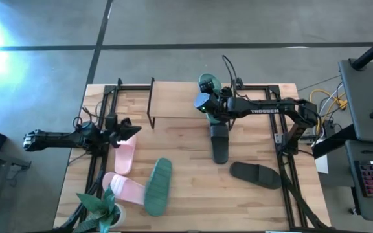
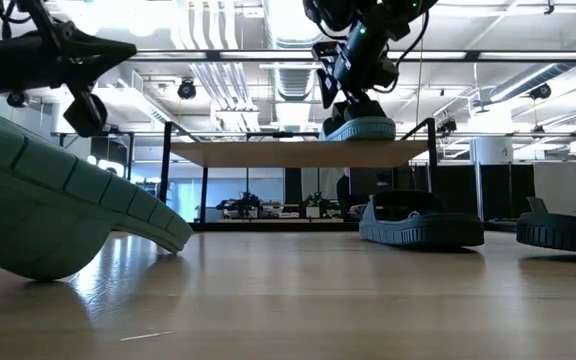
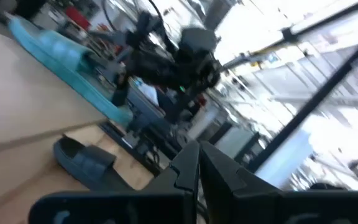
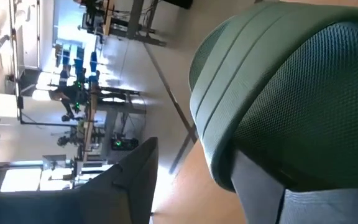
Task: Pick and place slides into the shelf
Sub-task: Put the right green slides on the shelf, then put the green slides on the shelf
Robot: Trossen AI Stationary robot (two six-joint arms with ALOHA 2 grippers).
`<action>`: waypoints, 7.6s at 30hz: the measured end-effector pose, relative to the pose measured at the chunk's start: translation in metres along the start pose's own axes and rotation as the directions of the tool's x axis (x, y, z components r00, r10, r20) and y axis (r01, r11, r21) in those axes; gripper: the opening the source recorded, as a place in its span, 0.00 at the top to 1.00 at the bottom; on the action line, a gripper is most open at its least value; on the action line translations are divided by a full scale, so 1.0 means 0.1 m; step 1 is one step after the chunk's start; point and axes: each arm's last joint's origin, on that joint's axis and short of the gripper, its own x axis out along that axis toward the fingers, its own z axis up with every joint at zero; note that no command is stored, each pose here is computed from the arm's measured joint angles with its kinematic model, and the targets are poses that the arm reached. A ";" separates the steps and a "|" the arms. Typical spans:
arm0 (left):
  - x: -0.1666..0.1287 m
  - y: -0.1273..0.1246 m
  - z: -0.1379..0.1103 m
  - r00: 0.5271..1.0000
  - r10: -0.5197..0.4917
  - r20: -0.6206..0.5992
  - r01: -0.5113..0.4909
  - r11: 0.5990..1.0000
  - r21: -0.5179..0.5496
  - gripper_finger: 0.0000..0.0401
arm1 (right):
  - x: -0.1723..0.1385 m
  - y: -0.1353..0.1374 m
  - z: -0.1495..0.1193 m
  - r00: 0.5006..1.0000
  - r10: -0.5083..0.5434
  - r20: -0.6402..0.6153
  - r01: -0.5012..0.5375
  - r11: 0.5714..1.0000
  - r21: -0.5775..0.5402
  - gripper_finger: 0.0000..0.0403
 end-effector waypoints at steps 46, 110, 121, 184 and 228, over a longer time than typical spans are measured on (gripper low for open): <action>0.44 -0.52 -0.17 0.395 0.253 -0.883 0.087 0.947 0.310 1.00 | -0.52 0.32 0.16 0.994 -0.009 -0.111 -0.074 0.694 -0.716 0.55; 2.25 -0.87 -1.27 0.430 0.006 -0.903 0.301 0.942 0.149 0.54 | -2.52 -0.22 0.58 0.897 -0.199 -0.396 -0.313 0.347 -0.884 0.25; 2.31 -0.72 -1.49 0.347 0.078 -0.935 0.189 0.970 0.152 0.51 | -2.64 -0.28 0.66 0.890 -0.205 -0.408 -0.345 0.282 -0.895 0.25; 1.96 -1.28 -0.45 0.805 0.236 -0.544 -0.197 0.972 0.130 1.00 | -2.95 -0.34 0.39 0.631 -0.331 -0.702 -0.510 0.505 -0.697 0.35; 1.91 -1.51 -0.38 0.907 0.189 -0.376 -0.084 0.957 0.279 0.92 | -2.30 -0.04 -0.19 0.596 -0.178 -0.783 -0.597 0.553 -0.581 0.96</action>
